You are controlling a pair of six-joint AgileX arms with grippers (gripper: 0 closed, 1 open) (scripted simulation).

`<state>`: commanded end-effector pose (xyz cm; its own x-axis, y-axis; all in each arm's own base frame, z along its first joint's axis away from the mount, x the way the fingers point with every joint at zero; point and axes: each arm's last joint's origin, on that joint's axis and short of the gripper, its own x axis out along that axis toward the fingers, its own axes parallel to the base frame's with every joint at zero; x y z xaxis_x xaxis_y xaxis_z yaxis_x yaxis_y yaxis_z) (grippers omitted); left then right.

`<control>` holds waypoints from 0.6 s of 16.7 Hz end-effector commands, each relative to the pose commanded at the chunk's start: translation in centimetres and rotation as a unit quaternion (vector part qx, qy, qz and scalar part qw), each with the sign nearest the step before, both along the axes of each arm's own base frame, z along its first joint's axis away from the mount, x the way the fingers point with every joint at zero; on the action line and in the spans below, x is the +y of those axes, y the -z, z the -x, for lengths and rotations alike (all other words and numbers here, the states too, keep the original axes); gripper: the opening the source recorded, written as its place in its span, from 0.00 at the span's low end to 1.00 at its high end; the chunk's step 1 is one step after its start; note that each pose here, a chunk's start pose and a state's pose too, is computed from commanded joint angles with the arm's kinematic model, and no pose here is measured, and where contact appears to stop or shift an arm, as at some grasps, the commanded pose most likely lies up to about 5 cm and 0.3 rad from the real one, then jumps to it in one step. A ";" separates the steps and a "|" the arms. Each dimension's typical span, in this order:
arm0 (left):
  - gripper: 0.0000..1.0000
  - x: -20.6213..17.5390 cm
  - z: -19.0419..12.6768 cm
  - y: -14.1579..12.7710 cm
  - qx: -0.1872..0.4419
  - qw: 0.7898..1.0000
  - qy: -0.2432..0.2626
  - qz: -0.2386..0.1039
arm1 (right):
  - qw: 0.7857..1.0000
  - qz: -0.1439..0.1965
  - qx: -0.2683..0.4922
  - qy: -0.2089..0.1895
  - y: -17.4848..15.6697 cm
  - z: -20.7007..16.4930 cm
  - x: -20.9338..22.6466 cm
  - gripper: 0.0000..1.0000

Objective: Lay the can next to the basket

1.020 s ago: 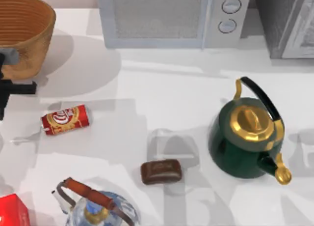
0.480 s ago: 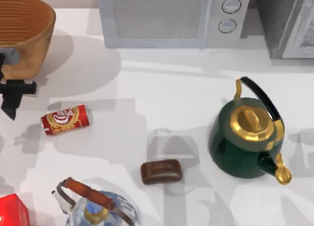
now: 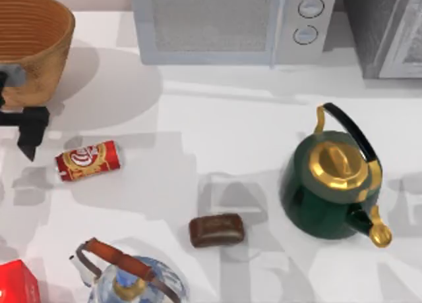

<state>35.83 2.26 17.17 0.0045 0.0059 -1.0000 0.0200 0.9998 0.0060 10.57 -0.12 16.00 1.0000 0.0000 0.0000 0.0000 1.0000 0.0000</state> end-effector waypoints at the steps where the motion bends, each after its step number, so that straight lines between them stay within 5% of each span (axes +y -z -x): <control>1: 1.00 0.0 0.0 0.0 0.000 1.000 0.000 0.000 | 1.000 0.000 0.000 0.000 0.0 0.0 0.0 1.00; 10: 1.00 -0.1 1.1 -0.6 0.056 0.998 0.011 0.004 | 1.000 0.000 0.000 0.000 0.0 0.0 0.0 1.00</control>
